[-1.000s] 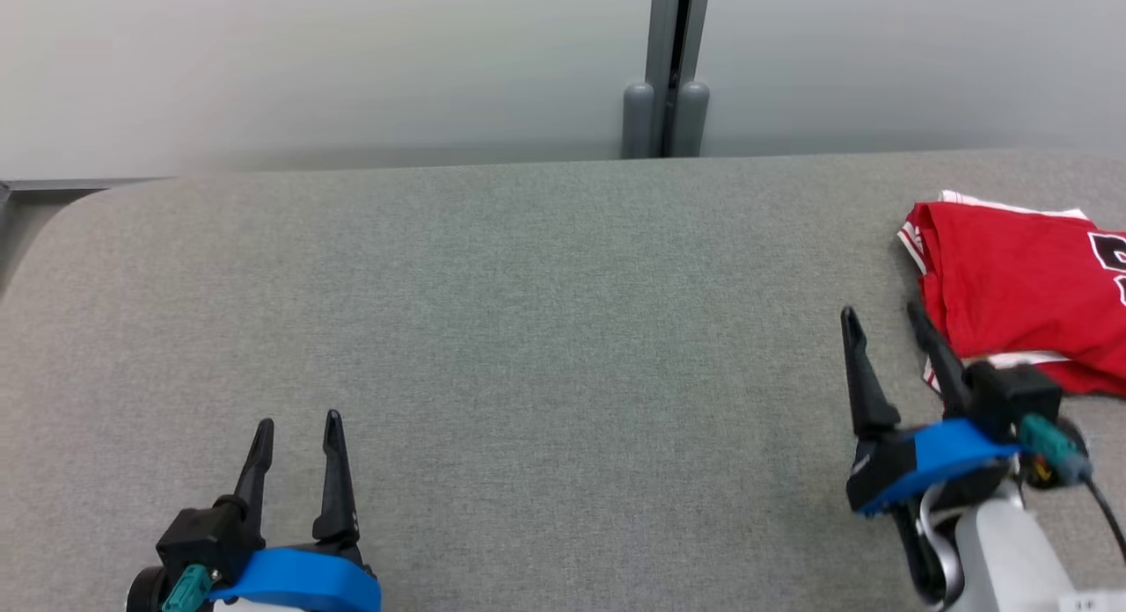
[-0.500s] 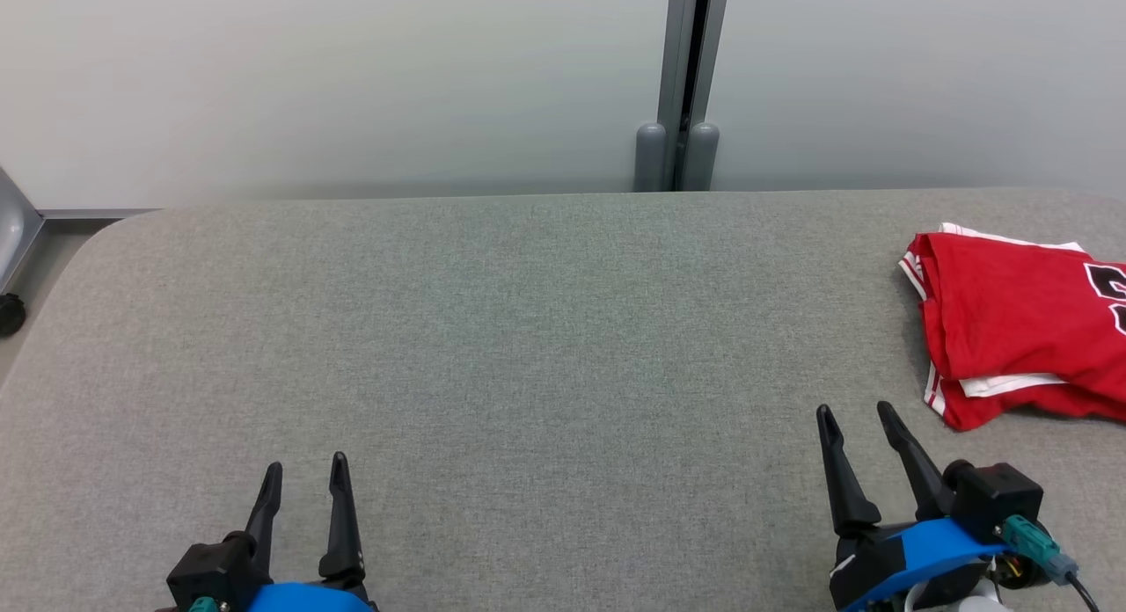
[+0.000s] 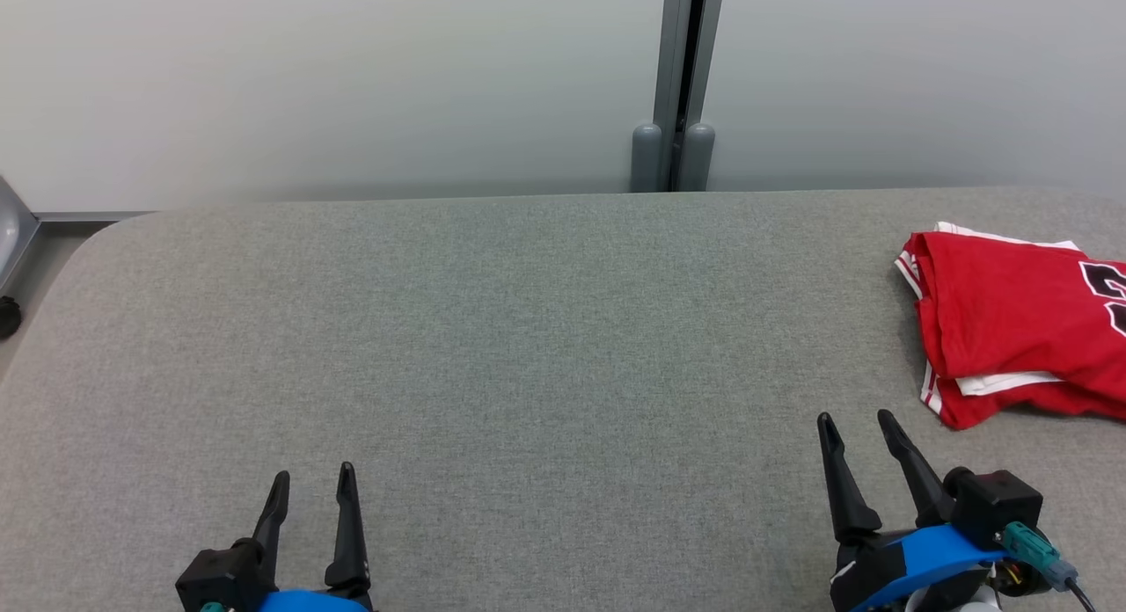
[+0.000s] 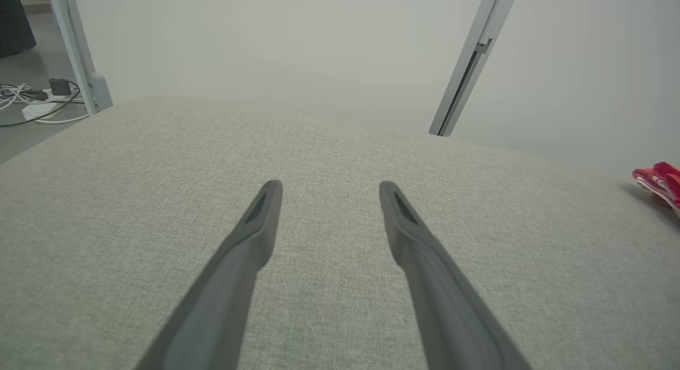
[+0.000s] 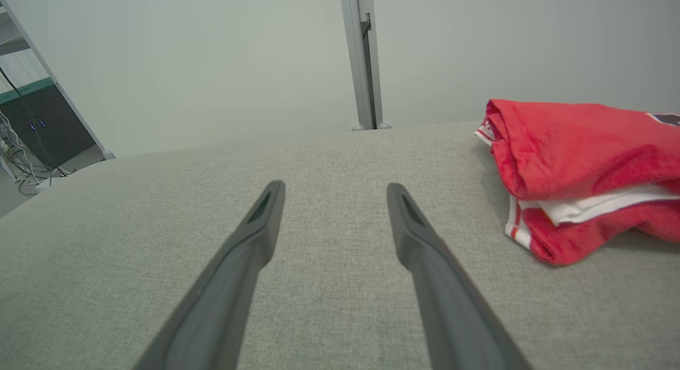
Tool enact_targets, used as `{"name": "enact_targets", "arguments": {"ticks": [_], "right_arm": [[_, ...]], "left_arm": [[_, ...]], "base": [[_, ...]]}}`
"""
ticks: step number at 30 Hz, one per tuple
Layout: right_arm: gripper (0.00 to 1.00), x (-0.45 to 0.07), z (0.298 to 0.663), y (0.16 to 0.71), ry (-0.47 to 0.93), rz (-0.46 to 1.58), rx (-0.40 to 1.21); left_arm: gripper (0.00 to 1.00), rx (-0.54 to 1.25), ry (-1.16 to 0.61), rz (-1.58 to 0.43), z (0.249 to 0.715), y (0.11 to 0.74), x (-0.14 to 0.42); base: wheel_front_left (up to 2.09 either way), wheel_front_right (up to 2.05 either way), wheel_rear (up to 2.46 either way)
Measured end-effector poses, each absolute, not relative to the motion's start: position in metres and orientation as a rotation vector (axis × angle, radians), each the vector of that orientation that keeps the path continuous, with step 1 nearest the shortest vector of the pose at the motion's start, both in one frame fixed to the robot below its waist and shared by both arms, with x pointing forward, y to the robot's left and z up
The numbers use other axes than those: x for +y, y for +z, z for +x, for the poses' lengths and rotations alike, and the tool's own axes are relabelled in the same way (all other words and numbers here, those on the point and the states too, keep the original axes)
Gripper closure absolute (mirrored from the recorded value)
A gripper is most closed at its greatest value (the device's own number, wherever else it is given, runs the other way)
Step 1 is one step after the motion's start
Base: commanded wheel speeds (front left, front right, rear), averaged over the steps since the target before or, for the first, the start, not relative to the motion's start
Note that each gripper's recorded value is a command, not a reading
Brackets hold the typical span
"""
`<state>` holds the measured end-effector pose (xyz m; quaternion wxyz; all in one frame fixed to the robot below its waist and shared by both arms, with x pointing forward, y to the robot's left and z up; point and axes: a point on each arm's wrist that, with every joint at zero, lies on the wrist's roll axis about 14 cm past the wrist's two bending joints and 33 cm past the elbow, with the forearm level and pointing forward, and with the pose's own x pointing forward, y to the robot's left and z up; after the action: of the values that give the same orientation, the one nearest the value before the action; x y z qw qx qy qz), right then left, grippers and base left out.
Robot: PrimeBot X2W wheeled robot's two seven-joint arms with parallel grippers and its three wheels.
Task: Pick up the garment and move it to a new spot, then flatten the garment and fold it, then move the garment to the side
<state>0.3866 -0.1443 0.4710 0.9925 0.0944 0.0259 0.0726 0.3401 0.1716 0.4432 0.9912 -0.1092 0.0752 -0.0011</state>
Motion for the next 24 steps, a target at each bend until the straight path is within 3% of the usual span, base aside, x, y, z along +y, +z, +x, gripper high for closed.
{"name": "enact_targets", "arguments": {"ticks": [2, 3, 24], "right_arm": [[0.0, -0.144, 0.387, 0.471, 0.146, 0.189, 0.053], [1.0, -0.144, 0.387, 0.47, 0.146, 0.19, 0.055], [1.0, -0.162, 0.381, 0.455, 0.041, 0.478, 0.135]], "left_arm": [[0.0, 0.152, -0.002, -0.219, 0.34, 0.443, 0.172], [1.0, 0.154, -0.002, -0.219, 0.34, 0.442, 0.171], [1.0, 0.249, 0.085, -0.51, 0.338, 0.425, 0.179]], "base": [[0.0, 0.0, 0.0], [0.0, 0.0, 0.0], [0.0, 0.0, 0.0]]}}
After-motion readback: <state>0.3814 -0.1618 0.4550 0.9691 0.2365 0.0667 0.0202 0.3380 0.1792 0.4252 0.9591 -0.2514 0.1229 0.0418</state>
